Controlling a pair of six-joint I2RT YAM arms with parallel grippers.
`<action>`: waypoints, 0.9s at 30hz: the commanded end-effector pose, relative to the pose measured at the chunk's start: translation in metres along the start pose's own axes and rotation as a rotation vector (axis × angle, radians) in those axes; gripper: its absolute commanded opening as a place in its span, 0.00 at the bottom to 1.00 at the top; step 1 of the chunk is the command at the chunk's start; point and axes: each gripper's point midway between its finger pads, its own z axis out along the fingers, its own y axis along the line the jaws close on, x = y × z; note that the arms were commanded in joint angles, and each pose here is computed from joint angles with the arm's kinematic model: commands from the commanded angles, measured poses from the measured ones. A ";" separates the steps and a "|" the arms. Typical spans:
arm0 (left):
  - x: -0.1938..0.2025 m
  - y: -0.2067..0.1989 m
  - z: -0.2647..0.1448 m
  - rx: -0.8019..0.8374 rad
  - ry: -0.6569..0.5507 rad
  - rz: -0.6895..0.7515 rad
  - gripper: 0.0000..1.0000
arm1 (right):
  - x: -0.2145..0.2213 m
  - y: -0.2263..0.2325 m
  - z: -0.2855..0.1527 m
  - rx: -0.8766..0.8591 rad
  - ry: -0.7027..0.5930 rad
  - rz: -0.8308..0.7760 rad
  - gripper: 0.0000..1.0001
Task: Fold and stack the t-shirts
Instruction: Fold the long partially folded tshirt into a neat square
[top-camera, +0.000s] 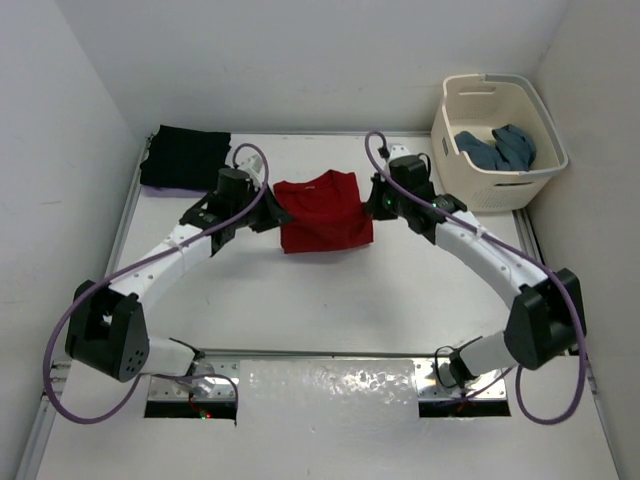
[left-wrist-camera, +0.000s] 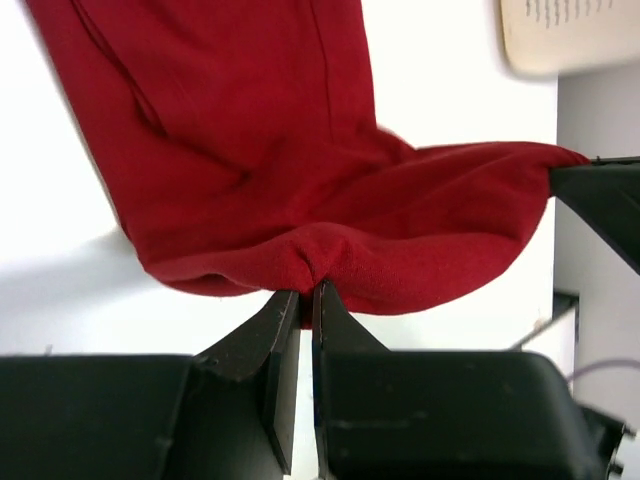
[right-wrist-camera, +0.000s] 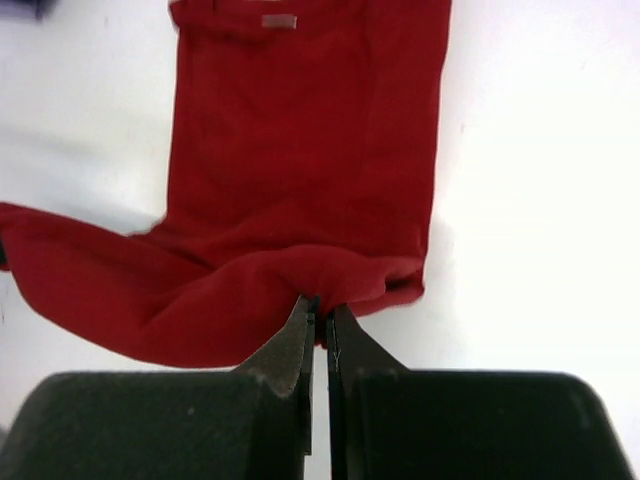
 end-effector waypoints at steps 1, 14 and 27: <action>-0.047 -0.018 -0.001 0.067 -0.112 0.045 0.00 | -0.059 0.003 0.005 -0.007 -0.131 -0.026 0.00; -0.099 0.017 0.043 0.018 -0.133 0.010 0.00 | -0.116 -0.008 0.074 -0.045 -0.138 -0.013 0.00; -0.130 0.063 0.097 -0.043 -0.116 -0.018 0.00 | -0.130 -0.030 0.147 -0.085 -0.113 0.017 0.00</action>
